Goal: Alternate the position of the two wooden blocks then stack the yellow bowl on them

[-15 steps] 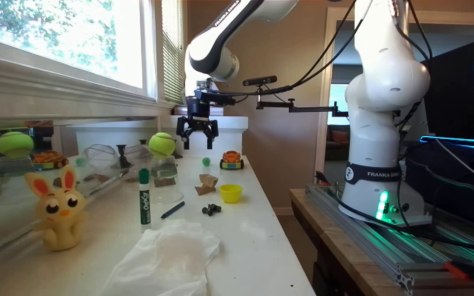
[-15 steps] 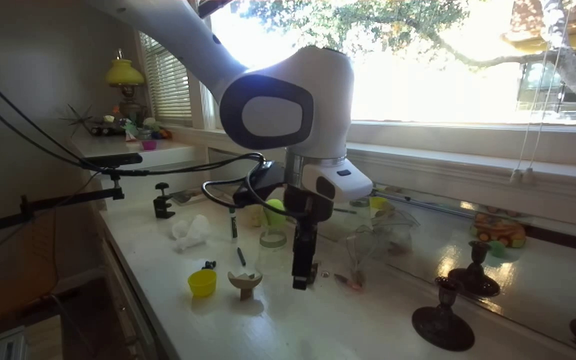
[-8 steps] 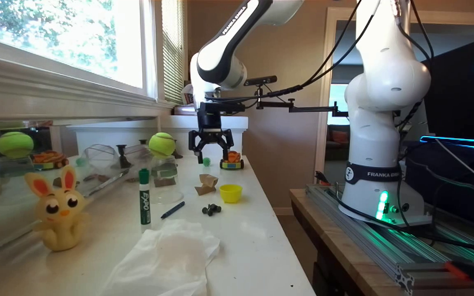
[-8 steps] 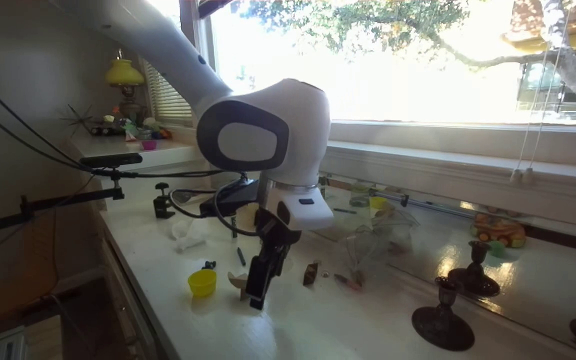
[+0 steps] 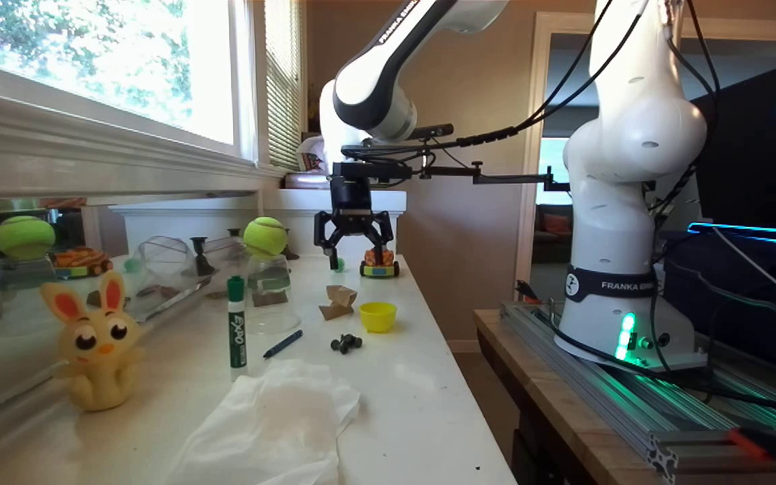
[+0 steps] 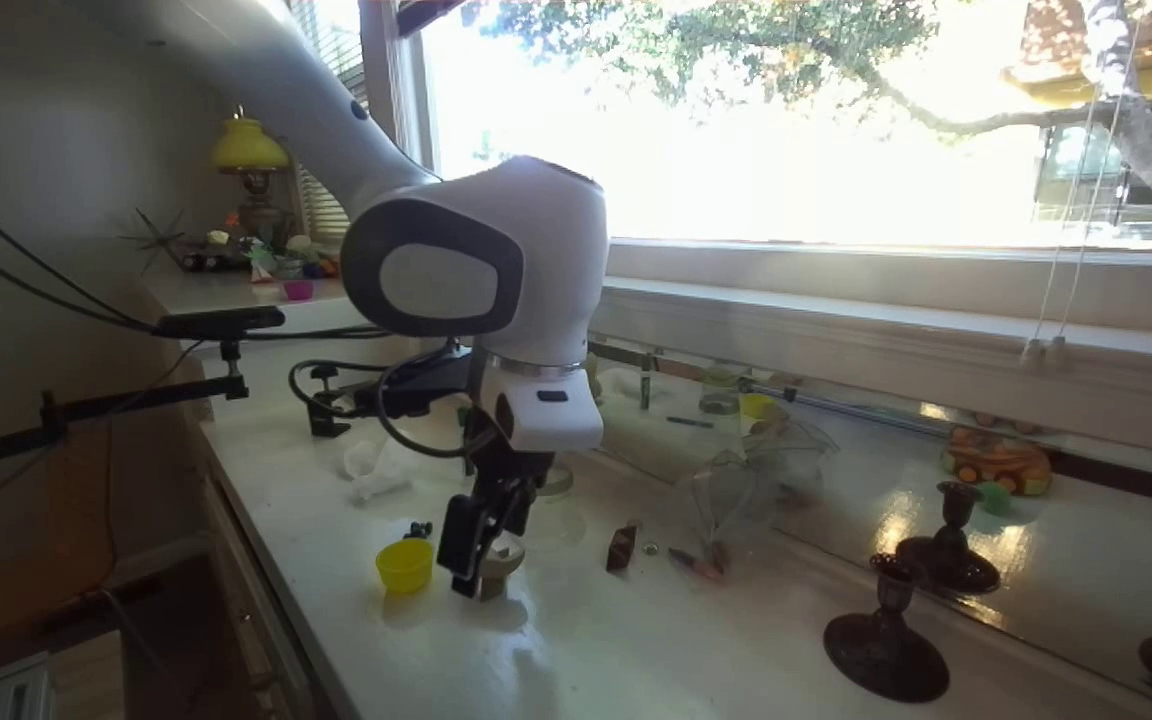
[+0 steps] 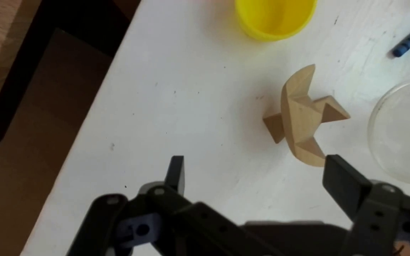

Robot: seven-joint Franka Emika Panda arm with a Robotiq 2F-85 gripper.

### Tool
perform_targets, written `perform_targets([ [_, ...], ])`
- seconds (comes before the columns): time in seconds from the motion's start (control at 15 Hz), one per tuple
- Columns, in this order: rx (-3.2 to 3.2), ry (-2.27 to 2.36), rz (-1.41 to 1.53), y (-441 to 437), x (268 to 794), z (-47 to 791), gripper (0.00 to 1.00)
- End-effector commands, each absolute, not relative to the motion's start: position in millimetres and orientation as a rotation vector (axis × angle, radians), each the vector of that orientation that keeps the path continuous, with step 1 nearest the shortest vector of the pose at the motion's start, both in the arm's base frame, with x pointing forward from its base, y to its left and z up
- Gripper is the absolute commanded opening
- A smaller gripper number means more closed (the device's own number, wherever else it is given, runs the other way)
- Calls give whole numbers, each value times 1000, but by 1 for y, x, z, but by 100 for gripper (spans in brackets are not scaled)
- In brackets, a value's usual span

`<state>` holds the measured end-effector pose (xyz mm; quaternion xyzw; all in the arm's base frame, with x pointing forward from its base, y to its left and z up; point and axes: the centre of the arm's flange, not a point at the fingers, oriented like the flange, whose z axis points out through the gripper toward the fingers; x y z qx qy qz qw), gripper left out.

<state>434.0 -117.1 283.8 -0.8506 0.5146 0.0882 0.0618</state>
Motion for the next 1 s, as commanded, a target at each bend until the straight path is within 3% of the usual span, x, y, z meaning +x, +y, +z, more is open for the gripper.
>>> perform_targets([
  [0.0,-2563,1552,161,-111,424,284,100],
  [0.93,-2617,1458,194,-82,441,283,100],
])
